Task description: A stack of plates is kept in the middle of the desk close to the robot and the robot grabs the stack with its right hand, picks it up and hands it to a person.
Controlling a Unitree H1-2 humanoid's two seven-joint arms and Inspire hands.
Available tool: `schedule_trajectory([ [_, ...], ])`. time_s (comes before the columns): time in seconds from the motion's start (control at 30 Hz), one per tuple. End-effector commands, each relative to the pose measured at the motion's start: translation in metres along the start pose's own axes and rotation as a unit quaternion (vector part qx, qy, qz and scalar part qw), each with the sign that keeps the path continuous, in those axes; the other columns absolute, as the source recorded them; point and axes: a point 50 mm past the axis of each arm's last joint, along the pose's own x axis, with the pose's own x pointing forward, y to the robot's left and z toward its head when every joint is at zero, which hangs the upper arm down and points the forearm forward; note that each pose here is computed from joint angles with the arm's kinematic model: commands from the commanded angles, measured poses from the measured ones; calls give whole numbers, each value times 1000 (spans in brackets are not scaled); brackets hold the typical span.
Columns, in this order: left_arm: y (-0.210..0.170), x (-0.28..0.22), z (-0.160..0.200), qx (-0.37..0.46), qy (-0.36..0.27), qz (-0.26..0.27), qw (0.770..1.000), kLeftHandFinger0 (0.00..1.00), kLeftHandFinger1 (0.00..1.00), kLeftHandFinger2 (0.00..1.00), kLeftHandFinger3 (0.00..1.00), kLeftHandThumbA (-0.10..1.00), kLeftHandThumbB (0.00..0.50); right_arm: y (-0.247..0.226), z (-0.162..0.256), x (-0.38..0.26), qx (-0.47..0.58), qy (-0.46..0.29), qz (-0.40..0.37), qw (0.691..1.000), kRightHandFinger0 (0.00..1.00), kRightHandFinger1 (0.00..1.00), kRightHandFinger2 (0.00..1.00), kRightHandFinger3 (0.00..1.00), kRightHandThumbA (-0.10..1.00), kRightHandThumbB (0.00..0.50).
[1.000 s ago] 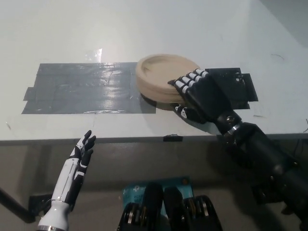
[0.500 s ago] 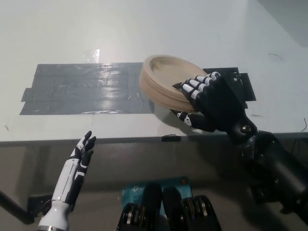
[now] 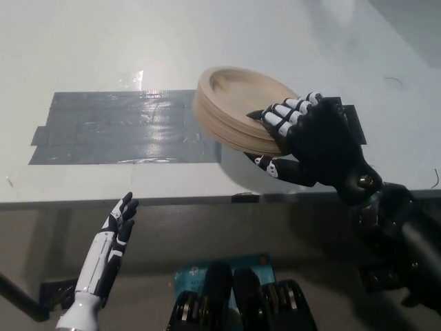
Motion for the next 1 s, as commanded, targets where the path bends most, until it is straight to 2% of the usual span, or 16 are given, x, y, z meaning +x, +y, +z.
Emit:
schedule_trajectory([
  [0.0, 1, 1, 9, 7, -19, -6, 1000, 1000, 1000, 1000, 1000, 1000, 0, -8, -5, 18, -1, -7, -13, 1000, 0, 0, 184, 504, -100, 346],
  [0.17, 2, 3, 11, 12, -21, -8, 1000, 1000, 1000, 1000, 1000, 1000, 0, -3, -11, 27, -10, -6, -11, 1000, 0, 0, 151, 526, -100, 371],
  [0.33, 2, 3, 10, 14, -25, -9, 1000, 1000, 1000, 1000, 1000, 1000, 0, 2, -17, 34, -24, -9, -5, 1000, 0, 0, 143, 520, -100, 371],
  [0.4, 2, 2, 10, 13, -25, -10, 1000, 1000, 1000, 1000, 1000, 1000, 0, 2, -20, 37, -31, -11, -4, 999, 0, 0, 165, 409, -100, 351],
  [0.47, 2, 3, 9, 14, -26, -9, 1000, 1000, 1000, 1000, 1000, 1000, 0, 2, -22, 41, -33, -10, -6, 999, 0, 0, 242, 352, -100, 359],
  [0.53, 2, 3, 9, 14, -26, -8, 1000, 1000, 1000, 1000, 1000, 1000, 0, 1, -24, 47, -35, -10, -13, 999, 0, 0, 287, 318, -100, 348],
  [0.57, 2, 3, 9, 13, -25, -8, 1000, 1000, 1000, 1000, 1000, 1000, 0, -1, -26, 50, -40, -10, -15, 999, 0, 0, 341, 340, -100, 346],
  [0.6, 3, 3, 9, 12, -25, -9, 1000, 1000, 1000, 1000, 1000, 1000, 0, -2, -27, 53, -44, -10, -17, 999, 0, 0, 351, 358, -100, 346],
  [0.7, 2, 2, 10, 14, -24, -11, 1000, 1000, 1000, 1000, 1000, 1000, 0, -4, -33, 62, -67, -6, -33, 997, 0, 0, 398, 170, -100, 349],
  [0.73, 2, 2, 10, 13, -23, -11, 1000, 1000, 1000, 1000, 1000, 1000, 0, -4, -34, 65, -71, -6, -32, 997, 0, 0, 423, 145, -100, 335],
  [0.77, 2, 2, 10, 13, -24, -11, 1000, 1000, 1000, 1000, 1000, 1000, 1, -5, -36, 68, -78, -6, -30, 996, 0, 0, 429, 174, -100, 336],
  [0.8, 2, 3, 10, 13, -24, -11, 1000, 1000, 1000, 1000, 1000, 1000, 3, -5, -38, 71, -80, -5, -30, 996, 0, 0, 429, 321, -100, 347],
  [0.83, 2, 3, 10, 13, -24, -11, 1000, 1000, 1000, 1000, 1000, 1000, 3, -5, -39, 72, -80, -5, -30, 996, 0, 0, 429, 321, -100, 347],
  [0.9, 3, 3, 11, 13, -25, -11, 1000, 1000, 1000, 1000, 1000, 1000, 2, -6, -41, 76, -76, -1, -33, 997, 0, 0, 364, 477, -100, 351],
  [0.93, 3, 4, 11, 13, -26, -10, 1000, 1000, 1000, 1000, 1000, 1000, 0, -6, -42, 79, -77, 0, -34, 996, 0, 0, 299, 540, -100, 357],
  [0.97, 3, 4, 11, 14, -26, -10, 1000, 1000, 1000, 1000, 1000, 1000, 0, -6, -43, 81, -79, 1, -33, 996, 0, 0, 268, 559, -100, 361],
])
